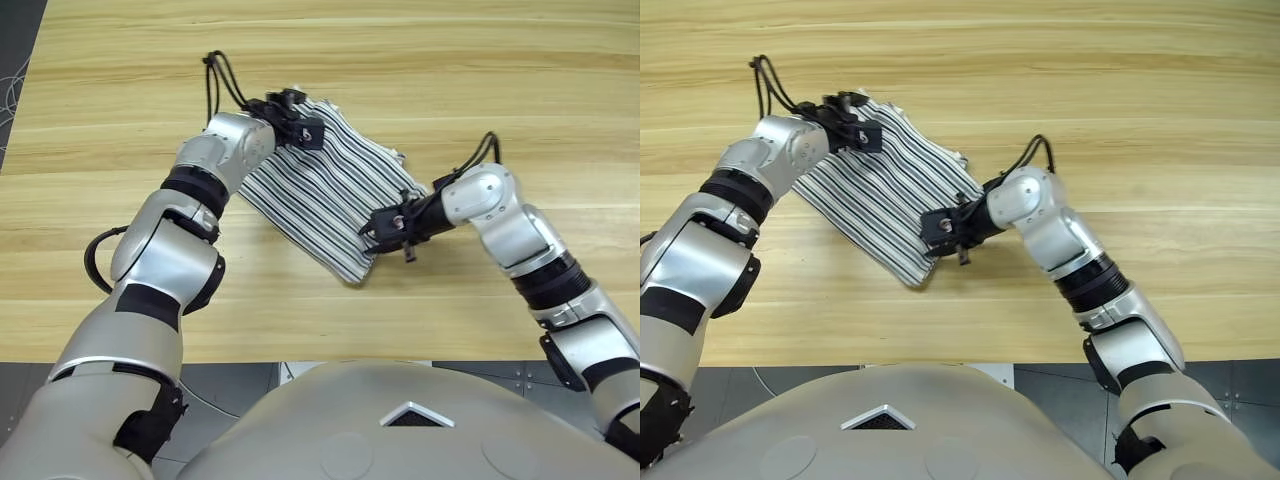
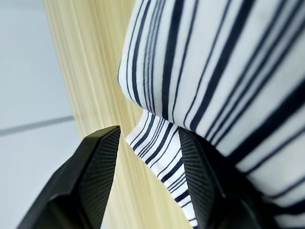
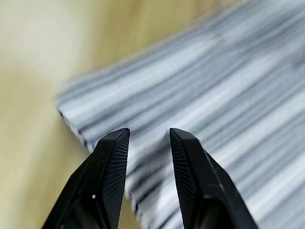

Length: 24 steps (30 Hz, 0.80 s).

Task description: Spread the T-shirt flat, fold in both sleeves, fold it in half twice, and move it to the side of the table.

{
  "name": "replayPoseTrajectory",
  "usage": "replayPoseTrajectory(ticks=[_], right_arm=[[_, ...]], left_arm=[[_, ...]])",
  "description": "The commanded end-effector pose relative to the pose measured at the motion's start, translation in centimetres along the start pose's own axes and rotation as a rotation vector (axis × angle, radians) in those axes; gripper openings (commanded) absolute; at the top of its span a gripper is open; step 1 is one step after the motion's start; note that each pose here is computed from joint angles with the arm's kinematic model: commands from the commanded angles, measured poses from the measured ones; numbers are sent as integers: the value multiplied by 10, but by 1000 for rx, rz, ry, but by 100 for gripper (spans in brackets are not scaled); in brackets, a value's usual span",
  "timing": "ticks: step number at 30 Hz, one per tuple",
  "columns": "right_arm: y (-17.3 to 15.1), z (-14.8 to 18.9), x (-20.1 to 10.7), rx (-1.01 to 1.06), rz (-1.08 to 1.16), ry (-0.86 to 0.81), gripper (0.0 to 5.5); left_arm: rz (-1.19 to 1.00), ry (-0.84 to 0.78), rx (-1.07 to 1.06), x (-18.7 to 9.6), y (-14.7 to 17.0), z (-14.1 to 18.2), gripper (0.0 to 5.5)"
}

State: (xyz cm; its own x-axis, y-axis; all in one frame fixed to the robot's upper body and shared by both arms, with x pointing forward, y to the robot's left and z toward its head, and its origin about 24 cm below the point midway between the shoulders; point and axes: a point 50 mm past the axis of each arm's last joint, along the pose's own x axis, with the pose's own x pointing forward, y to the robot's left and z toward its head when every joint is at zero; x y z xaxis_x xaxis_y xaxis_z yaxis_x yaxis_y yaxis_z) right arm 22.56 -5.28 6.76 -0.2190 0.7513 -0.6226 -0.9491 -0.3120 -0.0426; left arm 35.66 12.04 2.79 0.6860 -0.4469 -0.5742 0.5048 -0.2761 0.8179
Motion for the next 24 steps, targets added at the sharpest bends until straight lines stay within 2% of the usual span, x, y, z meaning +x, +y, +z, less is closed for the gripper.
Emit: replayPoseTrajectory(ticks=[1, 6, 12, 17, 21, 24], right_arm=[[-1, 37, 8, 35, 78, -89, 157], [-13, 44, 8, 72, 24, -138, 157], [-18, 46, -53, -2, -38, -225, 157], [-21, 24, -97, 17, -143, -259, 157], [7, 13, -116, -68, 14, -338, 157], [8, 16, -122, -112, 23, -399, 157]], left_arm=[[-9, -170, 189, 12, 0, 38, 230], [-4, -311, 255, 19, -6, 68, 230], [43, -308, 260, 18, -15, 63, 230], [283, -222, 120, 1, 39, 27, 230], [383, -194, -39, -19, 74, 2, 230], [455, -231, -89, -33, 97, -5, 230]])
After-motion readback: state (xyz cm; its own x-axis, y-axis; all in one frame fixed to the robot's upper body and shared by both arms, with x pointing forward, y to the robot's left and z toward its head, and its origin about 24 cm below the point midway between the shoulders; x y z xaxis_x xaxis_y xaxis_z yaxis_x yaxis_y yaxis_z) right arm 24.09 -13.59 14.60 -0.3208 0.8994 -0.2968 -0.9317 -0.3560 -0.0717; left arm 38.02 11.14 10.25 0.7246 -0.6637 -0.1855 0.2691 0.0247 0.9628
